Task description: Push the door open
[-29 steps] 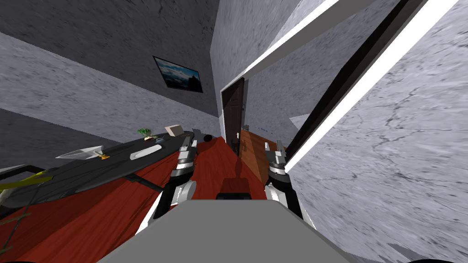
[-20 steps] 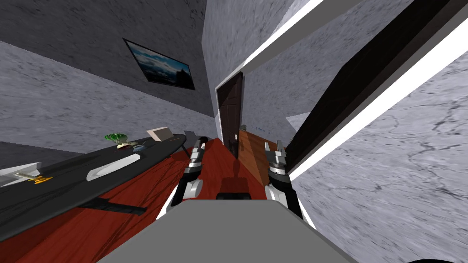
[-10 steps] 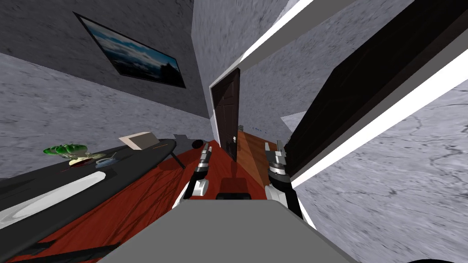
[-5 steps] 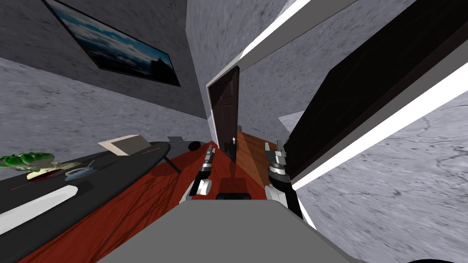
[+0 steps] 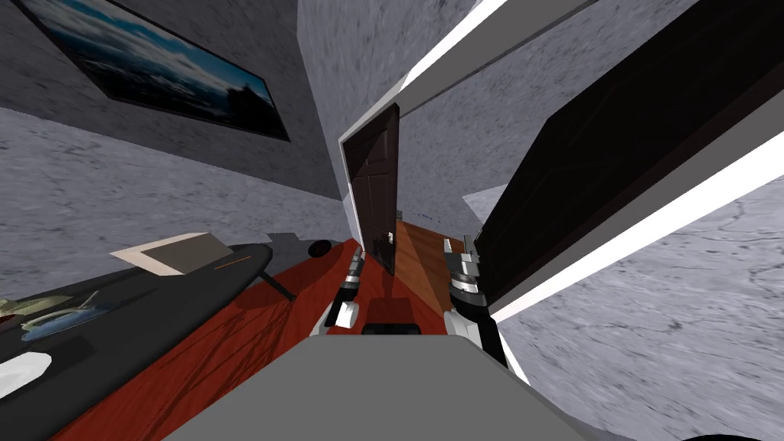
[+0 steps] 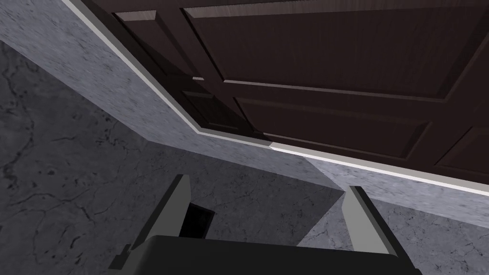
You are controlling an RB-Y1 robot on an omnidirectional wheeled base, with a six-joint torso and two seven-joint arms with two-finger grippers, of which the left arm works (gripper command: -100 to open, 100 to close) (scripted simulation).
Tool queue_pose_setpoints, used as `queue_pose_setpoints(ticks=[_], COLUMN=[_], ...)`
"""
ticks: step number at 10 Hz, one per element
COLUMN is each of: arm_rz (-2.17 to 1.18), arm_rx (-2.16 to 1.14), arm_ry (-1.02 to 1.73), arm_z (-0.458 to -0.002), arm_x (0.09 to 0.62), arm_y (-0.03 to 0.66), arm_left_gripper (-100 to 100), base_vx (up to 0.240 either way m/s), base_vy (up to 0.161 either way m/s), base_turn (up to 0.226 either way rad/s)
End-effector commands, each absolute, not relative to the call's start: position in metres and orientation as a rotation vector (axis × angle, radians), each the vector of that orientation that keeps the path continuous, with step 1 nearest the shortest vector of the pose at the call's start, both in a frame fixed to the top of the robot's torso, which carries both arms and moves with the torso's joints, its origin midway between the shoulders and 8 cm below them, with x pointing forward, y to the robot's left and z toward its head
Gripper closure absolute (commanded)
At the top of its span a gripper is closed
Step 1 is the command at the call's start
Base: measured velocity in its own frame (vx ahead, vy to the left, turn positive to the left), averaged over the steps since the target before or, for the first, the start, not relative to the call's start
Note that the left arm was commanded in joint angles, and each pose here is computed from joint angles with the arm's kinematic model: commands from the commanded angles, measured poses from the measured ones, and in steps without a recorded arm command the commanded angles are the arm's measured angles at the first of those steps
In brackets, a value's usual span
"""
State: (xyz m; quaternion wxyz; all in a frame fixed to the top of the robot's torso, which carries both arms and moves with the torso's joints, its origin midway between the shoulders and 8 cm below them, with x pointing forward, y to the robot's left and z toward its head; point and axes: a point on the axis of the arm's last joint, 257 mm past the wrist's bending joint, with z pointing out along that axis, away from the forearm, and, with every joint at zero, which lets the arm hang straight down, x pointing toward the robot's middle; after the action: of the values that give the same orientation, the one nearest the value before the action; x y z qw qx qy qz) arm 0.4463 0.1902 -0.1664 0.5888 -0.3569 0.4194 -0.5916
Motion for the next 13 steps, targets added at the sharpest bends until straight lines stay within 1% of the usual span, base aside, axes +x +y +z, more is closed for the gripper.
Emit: queue_pose_setpoints(ticks=[1, 9, 13], arm_rz=[-1.389, -1.423, -1.44], arm_rx=[-0.843, -0.888, -0.914], arm_ry=[0.996, 1.076, 1.13], arm_z=[-0.177, -0.22, -0.248], arm_x=[0.45, 0.457, 0.459], arm_y=[0.183, 0.155, 0.137], arm_left_gripper=[-100, -100, -100], base_vx=[0.083, 0.064, 0.078], base_vy=[0.061, 0.053, 0.067], base_turn=[-0.109, -0.071, -0.098])
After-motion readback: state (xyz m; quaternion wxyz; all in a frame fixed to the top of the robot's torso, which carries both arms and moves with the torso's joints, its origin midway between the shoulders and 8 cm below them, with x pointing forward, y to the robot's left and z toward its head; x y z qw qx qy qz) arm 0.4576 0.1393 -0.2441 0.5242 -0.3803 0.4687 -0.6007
